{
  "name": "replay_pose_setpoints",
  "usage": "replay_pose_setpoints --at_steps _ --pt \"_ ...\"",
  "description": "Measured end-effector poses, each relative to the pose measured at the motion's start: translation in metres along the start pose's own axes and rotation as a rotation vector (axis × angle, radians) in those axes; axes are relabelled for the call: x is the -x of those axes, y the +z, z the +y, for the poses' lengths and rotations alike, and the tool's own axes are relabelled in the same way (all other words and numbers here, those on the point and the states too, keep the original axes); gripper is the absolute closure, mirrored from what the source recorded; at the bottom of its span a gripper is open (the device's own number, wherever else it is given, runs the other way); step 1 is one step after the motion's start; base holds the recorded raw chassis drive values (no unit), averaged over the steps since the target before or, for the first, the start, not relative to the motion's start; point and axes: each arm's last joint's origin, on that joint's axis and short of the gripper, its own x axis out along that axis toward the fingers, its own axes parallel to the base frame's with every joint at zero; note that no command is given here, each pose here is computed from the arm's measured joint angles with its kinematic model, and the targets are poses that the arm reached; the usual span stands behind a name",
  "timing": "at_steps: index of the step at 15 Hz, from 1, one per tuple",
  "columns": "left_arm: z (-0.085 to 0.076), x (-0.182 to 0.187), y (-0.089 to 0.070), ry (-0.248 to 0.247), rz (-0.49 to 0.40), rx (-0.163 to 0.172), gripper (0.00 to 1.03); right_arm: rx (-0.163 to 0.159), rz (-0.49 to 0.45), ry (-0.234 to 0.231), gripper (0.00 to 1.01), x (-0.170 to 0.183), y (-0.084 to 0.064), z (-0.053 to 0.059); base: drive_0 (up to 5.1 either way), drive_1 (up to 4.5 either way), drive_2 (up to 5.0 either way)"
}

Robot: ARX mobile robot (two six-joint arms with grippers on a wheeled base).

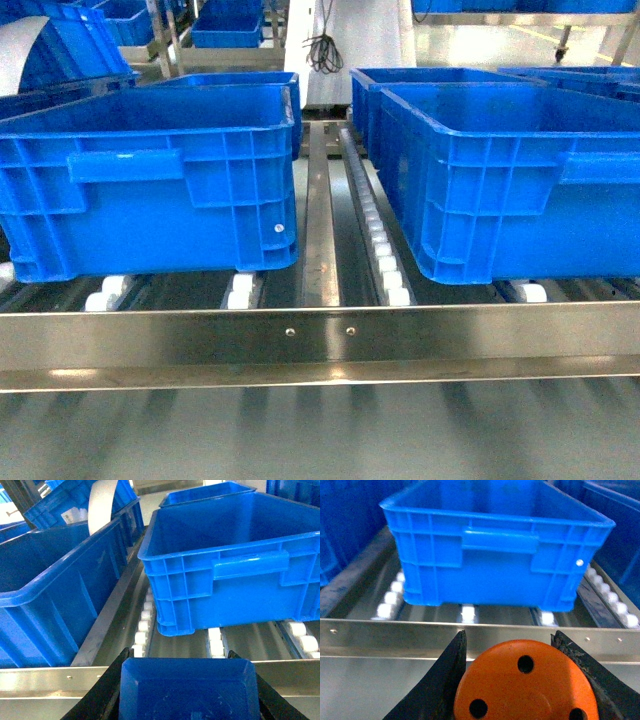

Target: Sort blue parts and orange caps into right shelf containers

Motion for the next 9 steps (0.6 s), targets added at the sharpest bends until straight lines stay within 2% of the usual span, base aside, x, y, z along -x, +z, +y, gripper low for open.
replay_pose_setpoints --at_steps 1,3,4,6,7,8,9 --pt "0.0 0.0 0.0 0.0 0.0 0.0 0.59 -0.006 -0.074 0.039 0.57 -0.003 0.004 0.002 0.0 0.0 0.0" --pt "0.0 0.0 0.0 0.0 0.0 0.0 0.59 -0.017 -0.133 0.041 0.57 -0.023 0.023 0.002 0.0 0.0 0.0" --pt "0.0 0.0 0.0 0.0 0.0 0.0 0.59 -0.021 -0.166 0.029 0.57 -0.04 0.038 0.002 0.0 0.0 0.0" --pt "0.0 0.0 0.0 0.0 0.0 0.0 0.59 -0.022 -0.236 0.006 0.57 -0.094 0.075 0.003 0.0 0.0 0.0" --pt "0.0 0.0 0.0 0.0 0.0 0.0 0.59 -0.011 -0.226 -0.038 0.56 -0.13 0.094 0.002 0.0 0.0 0.0" --pt "0.0 0.0 0.0 0.0 0.0 0.0 0.59 -0.009 -0.209 -0.035 0.43 -0.169 0.11 0.003 0.0 0.0 0.0" --pt "0.0 0.0 0.0 0.0 0.0 0.0 0.59 -0.019 -0.249 -0.05 0.3 -0.195 0.119 0.004 0.0 0.0 0.0"
